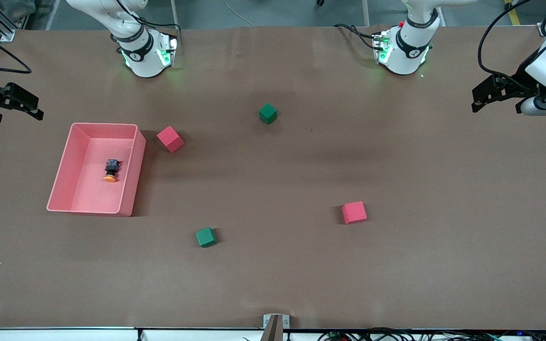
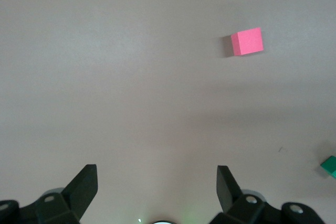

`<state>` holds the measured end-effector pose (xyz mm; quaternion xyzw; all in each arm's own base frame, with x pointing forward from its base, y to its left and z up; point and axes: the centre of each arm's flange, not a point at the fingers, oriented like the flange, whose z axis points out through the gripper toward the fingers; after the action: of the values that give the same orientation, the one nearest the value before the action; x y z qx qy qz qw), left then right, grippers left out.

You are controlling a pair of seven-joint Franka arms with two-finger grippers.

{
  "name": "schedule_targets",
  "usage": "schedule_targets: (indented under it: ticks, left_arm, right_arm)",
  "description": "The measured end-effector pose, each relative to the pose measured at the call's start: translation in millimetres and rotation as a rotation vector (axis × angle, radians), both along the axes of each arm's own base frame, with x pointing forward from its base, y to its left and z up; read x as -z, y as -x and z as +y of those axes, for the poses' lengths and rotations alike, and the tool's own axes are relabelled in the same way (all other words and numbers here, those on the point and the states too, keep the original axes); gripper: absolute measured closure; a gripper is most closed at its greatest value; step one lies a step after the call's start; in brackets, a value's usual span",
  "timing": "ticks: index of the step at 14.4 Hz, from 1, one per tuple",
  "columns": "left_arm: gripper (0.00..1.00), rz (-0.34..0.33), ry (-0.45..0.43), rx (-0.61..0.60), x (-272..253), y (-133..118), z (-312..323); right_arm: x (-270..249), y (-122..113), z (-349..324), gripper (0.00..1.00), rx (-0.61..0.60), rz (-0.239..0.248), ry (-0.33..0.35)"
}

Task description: Place and upright button with both arms

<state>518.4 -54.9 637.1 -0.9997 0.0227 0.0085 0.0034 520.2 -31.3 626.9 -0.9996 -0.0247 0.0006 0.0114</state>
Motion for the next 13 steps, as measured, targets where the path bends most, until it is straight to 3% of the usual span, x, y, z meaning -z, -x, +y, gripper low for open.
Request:
schedule_targets:
  ticks: [9,13]
  left_arm:
    - [0.0,-0.003,0.0,0.0,-2,0,0]
    - [0.0,-0.003,0.0,0.001,-2,0,0]
  right_arm:
    - [3,0,-3,0.0,0.006,0.005,-0.001]
    - [32,-1,-16,0.0,0.031,0.029,-0.003]
